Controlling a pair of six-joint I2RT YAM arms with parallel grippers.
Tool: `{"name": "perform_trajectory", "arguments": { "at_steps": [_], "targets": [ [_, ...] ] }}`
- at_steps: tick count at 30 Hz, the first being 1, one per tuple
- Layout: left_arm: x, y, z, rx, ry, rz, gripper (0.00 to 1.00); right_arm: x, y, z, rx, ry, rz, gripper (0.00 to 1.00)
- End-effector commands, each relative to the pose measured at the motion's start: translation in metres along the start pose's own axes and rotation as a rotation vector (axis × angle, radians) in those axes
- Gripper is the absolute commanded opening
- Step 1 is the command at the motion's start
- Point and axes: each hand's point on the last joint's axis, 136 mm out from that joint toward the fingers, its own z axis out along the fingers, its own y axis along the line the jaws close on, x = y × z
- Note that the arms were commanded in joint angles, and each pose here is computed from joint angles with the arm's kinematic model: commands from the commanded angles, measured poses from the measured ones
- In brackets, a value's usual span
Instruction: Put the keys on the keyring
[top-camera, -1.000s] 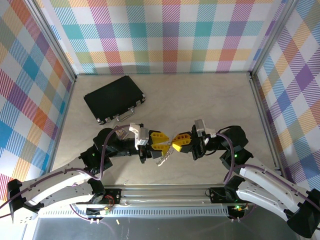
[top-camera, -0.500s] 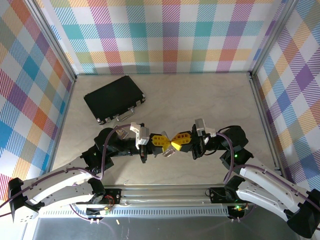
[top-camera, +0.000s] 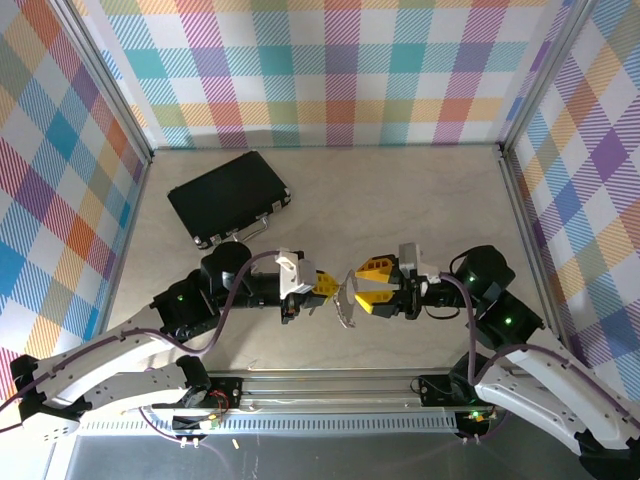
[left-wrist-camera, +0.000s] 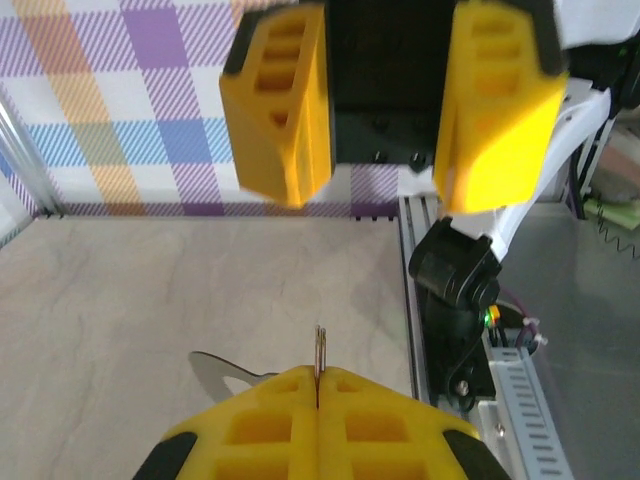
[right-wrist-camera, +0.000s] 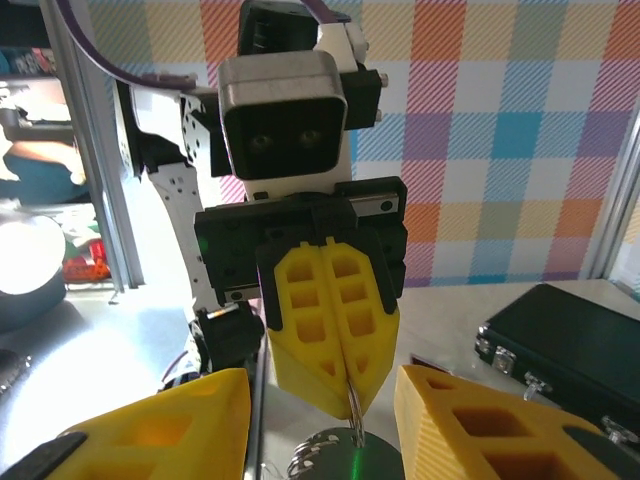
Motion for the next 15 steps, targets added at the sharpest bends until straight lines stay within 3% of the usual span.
{"name": "perform_trajectory", "arguments": {
  "at_steps": [1,15],
  "targets": [
    [0.004,-0.003,-0.002,0.018,0.084,0.041,0.0,0.021,0.003,-0.002,-0.006,0.11,-0.005,0.42],
    [0.004,0.001,-0.015,-0.011,0.204,0.046,0.0,0.036,-0.004,0.019,0.006,0.19,-0.028,0.42]
  ]
}}
